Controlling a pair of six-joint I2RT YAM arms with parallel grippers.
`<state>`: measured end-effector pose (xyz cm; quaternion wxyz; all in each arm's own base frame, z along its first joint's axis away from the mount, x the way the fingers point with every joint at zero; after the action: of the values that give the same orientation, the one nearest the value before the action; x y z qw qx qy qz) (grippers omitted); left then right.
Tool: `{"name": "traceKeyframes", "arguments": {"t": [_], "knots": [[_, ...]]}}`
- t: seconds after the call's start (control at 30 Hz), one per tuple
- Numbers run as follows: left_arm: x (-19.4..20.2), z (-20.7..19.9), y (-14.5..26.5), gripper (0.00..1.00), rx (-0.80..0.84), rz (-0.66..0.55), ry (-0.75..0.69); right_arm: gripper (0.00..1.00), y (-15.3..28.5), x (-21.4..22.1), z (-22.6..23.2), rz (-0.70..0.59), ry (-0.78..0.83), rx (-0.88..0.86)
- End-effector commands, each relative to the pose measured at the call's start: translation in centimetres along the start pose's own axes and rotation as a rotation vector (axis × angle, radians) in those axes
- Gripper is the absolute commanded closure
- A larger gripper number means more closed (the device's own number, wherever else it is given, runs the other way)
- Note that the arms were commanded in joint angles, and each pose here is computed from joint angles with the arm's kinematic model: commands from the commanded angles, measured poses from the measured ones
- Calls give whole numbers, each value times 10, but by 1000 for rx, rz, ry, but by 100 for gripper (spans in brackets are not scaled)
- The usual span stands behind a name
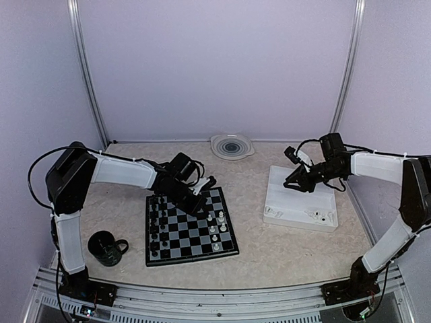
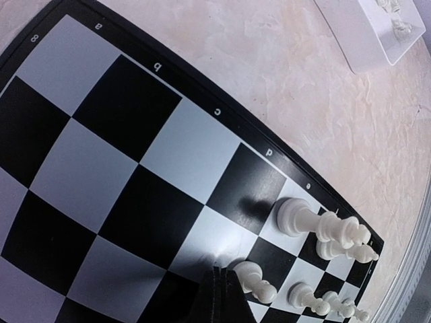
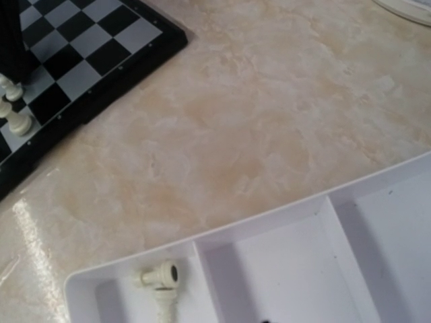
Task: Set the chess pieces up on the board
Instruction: Adjust the pawn at d2.
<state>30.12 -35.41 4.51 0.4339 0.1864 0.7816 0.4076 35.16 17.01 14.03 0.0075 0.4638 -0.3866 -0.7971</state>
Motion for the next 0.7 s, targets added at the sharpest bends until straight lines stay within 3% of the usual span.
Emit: {"name": "traceKeyframes", "arguments": {"t": [0.0,0.4,0.67], "knots": [[9,-11,-7,100,46,32,-29,71,1,-6,-5,-8,2,1],[7,-6,-5,100,35,38,-25,71,-1,-5,-5,-2,-7,-13],[-18,14,6,100,-4,-51,27,71,-3,-3,-4,5,-11,-21]]}}
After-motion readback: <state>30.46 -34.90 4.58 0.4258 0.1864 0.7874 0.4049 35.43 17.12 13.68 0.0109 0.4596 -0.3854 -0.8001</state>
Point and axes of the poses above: each gripper's point midway between its finger pads, its own y axis back along the fingers, its own z axis along the line the jaws close on, x = y × z, the point moved 1 cm from there along y, back along the fingers, and after that the axes turned 14 degrees about -y, right-handed, at the moved point
